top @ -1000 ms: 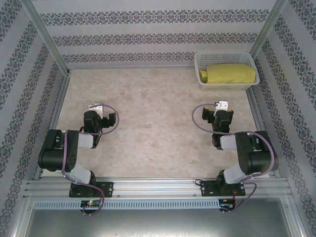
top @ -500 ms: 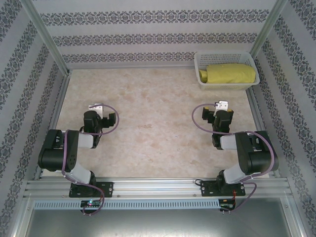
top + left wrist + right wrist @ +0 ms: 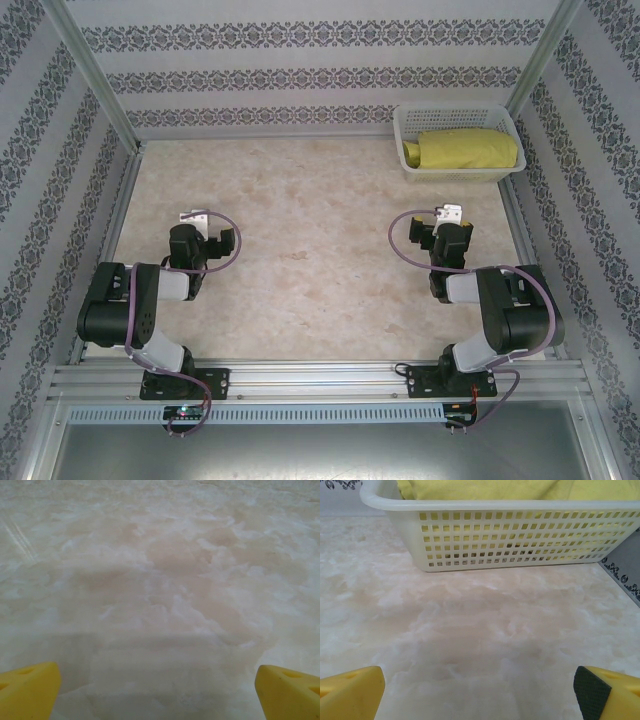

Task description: Roll up the long pants

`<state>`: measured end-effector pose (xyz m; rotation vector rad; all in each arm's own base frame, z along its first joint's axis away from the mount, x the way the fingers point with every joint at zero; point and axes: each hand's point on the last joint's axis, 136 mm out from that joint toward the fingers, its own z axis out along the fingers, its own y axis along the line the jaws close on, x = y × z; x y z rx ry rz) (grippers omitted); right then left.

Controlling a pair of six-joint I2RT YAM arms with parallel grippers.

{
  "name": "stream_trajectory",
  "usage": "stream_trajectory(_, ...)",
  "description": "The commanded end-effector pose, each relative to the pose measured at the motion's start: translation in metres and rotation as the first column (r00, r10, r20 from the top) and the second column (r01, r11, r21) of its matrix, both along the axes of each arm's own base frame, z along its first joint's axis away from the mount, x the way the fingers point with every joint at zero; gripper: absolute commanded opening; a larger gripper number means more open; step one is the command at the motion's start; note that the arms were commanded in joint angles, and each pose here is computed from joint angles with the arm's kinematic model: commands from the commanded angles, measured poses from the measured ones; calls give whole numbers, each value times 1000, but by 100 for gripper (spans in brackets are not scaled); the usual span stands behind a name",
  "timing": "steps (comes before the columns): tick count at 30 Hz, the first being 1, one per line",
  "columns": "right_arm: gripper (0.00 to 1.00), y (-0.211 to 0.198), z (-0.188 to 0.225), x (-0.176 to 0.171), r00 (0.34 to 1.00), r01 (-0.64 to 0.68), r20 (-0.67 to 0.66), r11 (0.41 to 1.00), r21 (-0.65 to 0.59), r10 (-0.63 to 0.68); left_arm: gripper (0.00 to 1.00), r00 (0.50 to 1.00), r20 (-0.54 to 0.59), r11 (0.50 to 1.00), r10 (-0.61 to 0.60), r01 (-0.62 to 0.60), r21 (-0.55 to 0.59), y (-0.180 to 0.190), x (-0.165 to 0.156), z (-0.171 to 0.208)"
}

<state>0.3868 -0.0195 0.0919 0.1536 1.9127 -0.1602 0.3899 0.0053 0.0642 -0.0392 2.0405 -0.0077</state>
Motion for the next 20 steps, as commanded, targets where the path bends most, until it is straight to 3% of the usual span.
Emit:
stream_trajectory(1, 98, 1, 16, 5, 998, -2, 59, 1000, 7, 2, 100, 998, 61, 1000, -5, 4, 27, 1, 9, 17)
stream_trajectory(20, 98, 1, 16, 5, 998, -2, 59, 1000, 7, 1, 100, 998, 62, 1000, -6, 4, 27, 1, 10, 18)
